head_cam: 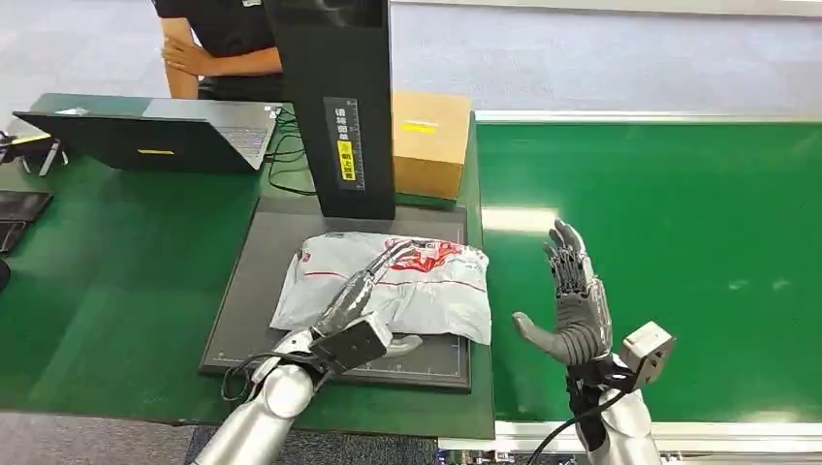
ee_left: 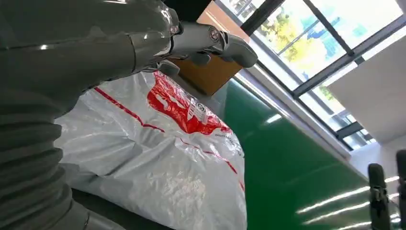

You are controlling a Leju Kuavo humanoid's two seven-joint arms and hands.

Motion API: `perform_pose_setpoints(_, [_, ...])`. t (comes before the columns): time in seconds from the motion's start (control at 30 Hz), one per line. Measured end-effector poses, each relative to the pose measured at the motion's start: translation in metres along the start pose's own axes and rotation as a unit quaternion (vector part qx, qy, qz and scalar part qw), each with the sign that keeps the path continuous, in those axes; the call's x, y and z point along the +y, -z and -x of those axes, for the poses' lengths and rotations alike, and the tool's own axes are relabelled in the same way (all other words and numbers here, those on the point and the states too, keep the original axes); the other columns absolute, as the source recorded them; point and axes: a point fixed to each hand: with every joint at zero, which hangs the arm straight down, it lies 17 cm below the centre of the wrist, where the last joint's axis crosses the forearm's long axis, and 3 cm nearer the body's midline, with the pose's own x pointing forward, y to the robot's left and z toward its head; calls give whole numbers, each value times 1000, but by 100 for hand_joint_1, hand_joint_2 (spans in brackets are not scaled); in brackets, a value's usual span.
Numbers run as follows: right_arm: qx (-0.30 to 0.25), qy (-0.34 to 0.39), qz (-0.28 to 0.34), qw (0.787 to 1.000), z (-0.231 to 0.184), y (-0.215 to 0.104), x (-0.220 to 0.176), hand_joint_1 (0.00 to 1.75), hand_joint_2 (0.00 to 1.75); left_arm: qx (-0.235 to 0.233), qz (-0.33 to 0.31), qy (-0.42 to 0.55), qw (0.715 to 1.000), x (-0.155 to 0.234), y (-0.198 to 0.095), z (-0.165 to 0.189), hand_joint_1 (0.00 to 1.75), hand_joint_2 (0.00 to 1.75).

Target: Moved the parcel from conveyor to table for the left to box.

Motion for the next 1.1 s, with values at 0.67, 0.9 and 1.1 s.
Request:
perform_pose_setpoints(0.67, [3, -1, 12, 1000, 3, -2, -3, 0, 175, 109, -26, 70, 991, 13, -7, 62, 0, 175])
perform_pose_setpoints(0.9, [3, 1, 9, 1000, 3, -1, -2, 0, 175, 126, -23, 73, 989, 14, -11, 73, 28, 175])
perform_pose_setpoints(1.1, [3, 2, 7, 1000, 3, -1, -1, 0, 175, 125, -15, 69, 990, 11, -12, 74, 40, 175])
